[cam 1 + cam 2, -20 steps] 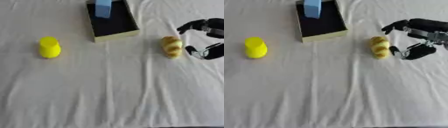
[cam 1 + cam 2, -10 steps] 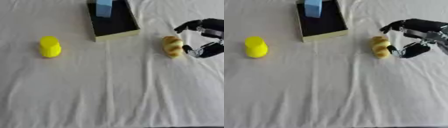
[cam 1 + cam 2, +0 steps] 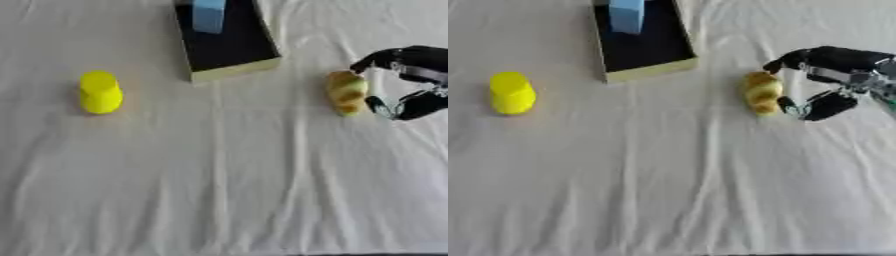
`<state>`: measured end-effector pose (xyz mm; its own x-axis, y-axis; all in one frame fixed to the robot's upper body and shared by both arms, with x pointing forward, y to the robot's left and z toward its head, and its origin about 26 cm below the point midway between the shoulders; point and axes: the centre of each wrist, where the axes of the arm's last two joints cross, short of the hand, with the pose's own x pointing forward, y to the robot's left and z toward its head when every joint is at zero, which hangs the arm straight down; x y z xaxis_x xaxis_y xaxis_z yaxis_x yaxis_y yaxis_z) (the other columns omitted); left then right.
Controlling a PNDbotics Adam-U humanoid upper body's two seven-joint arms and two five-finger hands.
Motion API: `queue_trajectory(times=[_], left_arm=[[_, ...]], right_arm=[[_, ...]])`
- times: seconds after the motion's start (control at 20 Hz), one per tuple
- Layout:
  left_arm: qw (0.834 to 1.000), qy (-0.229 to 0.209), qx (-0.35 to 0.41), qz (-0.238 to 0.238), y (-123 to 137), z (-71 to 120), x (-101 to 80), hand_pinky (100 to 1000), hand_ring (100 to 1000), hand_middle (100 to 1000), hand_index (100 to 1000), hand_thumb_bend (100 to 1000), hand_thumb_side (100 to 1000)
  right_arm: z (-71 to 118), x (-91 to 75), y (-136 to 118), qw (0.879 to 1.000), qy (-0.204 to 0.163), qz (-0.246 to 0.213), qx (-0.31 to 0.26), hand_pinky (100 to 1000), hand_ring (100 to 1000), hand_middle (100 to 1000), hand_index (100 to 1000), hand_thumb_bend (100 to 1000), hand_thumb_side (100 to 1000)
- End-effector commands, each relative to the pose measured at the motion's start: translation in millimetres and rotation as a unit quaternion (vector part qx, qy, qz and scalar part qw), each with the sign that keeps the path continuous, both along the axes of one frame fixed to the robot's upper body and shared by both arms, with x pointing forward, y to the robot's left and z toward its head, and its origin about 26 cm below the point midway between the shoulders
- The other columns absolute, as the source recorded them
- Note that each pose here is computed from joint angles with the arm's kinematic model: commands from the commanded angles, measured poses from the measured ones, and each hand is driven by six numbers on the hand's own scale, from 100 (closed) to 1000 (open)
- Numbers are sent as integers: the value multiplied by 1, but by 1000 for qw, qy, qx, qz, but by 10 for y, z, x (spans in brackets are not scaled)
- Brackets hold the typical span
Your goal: Pick up objects on the table and place them in the box.
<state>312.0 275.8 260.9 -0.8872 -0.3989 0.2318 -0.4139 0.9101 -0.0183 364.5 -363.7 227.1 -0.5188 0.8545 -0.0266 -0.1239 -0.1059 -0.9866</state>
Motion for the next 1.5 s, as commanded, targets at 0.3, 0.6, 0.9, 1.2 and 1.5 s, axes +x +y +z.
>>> queue_trajectory(times=[0.3, 0.6, 0.9, 1.2, 1.5], left_arm=[[1000, -14, 7, -8, -25, 84, -33, 774, 759, 732, 900, 100, 389], [1000, -14, 9, -11, -32, 88, -32, 775, 759, 732, 900, 100, 390], [1000, -15, 10, -14, -43, 98, -30, 774, 759, 732, 899, 100, 391], [1000, -16, 12, -18, -59, 105, -28, 774, 758, 731, 899, 100, 391], [1000, -13, 14, -18, -53, 97, -29, 774, 758, 731, 900, 100, 388]], right_arm=[[55, 45, -6, 1000, -3, -4, 0, 1000, 950, 711, 883, 100, 313], [50, 55, 10, 1000, -6, -11, 24, 983, 869, 447, 659, 100, 331], [1, 117, -47, 997, -34, -42, 49, 876, 725, 287, 514, 100, 314], [-30, 138, -38, 990, -110, -28, 86, 829, 648, 195, 417, 100, 279], [36, 92, -24, 983, -146, 6, 109, 820, 644, 184, 408, 100, 253]])
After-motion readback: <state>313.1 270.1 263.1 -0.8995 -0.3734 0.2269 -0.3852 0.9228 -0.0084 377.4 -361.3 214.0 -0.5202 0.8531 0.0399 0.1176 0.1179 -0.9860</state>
